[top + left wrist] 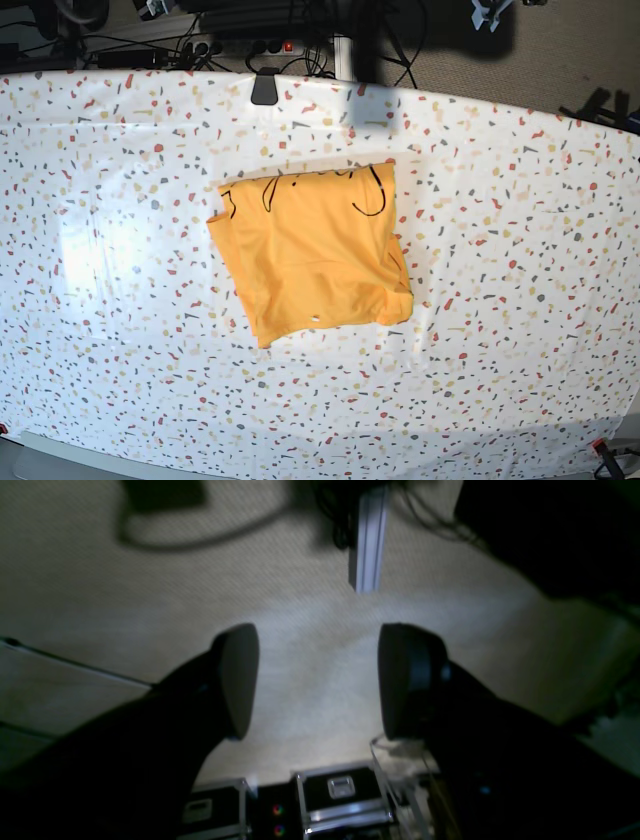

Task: Fold the T-shirt properly

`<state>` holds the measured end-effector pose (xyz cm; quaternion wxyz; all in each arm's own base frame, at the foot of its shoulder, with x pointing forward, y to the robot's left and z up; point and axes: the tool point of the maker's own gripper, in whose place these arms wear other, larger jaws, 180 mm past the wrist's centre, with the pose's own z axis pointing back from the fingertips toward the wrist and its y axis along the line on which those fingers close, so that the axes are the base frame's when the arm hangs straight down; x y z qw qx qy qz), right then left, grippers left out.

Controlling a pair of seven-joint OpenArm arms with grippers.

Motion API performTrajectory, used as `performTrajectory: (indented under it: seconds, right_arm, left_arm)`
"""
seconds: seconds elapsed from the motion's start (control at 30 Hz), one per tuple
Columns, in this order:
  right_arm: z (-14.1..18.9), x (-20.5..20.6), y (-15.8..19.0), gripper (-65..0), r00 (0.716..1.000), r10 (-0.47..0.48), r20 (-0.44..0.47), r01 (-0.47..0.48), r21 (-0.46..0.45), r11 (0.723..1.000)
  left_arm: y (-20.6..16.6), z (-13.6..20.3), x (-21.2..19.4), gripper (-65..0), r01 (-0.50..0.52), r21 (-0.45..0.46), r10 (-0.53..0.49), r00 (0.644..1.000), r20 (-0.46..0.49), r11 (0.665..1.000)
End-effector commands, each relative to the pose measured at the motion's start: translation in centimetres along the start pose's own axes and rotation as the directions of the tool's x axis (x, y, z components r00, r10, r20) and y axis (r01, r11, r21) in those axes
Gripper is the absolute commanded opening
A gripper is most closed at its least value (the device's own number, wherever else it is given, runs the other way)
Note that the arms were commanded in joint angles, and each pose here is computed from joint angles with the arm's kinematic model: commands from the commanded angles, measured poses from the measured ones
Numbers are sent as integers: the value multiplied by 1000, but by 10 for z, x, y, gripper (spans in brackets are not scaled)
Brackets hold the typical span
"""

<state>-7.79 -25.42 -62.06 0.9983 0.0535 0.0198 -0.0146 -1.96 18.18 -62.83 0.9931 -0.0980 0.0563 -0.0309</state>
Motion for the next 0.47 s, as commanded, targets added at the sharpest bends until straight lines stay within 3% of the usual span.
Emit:
performTrajectory:
  seconds: [0.0, 0.2, 0.43]
  right_arm:
    - [2, 1, -12, -392, 1000, 11, -3, -11, -33, 999]
    - [-1, -2, -6, -392, 997, 71, -30, -72, -32, 997]
    - [-1, 1, -5, -392, 997, 69, -24, -70, -29, 997]
  left_arm:
    - [8, 3, 1, -283, 2, 15, -2, 1000, 4, 1000]
    - [13, 4, 2, -283, 1, 25, -1, 1000, 7, 1000]
    - [12, 4, 3, -283, -1, 24, 0, 1000, 8, 1000]
